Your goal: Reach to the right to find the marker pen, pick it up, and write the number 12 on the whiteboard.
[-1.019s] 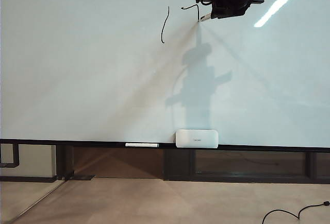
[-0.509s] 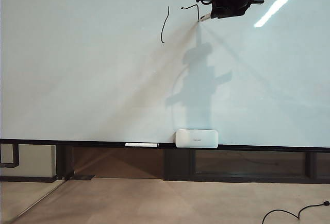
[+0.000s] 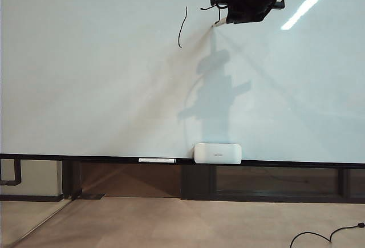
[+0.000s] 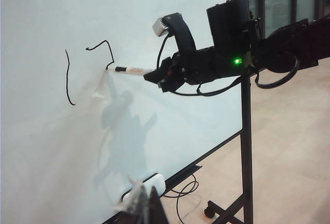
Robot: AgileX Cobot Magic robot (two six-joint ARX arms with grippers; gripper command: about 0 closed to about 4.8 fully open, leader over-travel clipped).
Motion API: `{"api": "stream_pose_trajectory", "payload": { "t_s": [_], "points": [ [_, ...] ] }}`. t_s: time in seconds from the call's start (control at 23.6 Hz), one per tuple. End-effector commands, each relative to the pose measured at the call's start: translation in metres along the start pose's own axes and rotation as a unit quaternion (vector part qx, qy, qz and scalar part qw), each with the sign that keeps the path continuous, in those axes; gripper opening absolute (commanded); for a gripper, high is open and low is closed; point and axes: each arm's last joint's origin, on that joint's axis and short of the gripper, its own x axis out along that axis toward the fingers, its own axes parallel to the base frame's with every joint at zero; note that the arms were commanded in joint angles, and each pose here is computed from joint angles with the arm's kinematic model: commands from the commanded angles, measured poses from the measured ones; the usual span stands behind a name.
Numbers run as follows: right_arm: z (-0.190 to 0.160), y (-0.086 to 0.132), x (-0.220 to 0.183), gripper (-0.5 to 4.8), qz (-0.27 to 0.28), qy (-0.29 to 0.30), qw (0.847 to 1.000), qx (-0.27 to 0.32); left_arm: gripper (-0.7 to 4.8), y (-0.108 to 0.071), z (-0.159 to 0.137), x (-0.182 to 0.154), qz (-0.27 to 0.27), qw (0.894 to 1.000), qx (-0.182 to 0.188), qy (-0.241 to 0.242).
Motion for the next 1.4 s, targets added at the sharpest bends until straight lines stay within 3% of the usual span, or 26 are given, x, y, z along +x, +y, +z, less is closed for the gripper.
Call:
{"api": "stream_pose_trajectory", "payload": {
  "t_s": [0.04, 0.72, 1.06, 1.4],
  "points": [
    [0.001, 0.005, 0.002, -0.02, 0.002, -0.013, 1.000, 0.003, -0.05, 0.000, 0.003, 0.000, 0.003, 1.000, 0.008, -0.007],
    [-0.001, 0.012, 0.005, -0.02, 0.011, -0.025, 1.000, 0.011, -0.05, 0.000, 0.003, 0.000, 0.003, 1.000, 0.007, -0.006],
    [-0.019, 0.012, 0.012, -0.02, 0.008, 0.023, 1.000, 0.009, -0.05, 0.000, 0.002, 0.000, 0.003, 1.000, 0.007, -0.005],
    [-0.024, 0.012, 0.015, -0.02, -0.001, 0.033, 0.999, 0.008, -0.05, 0.000, 0.002, 0.000, 0.004, 1.000, 0.011, -0.005]
  ]
}}
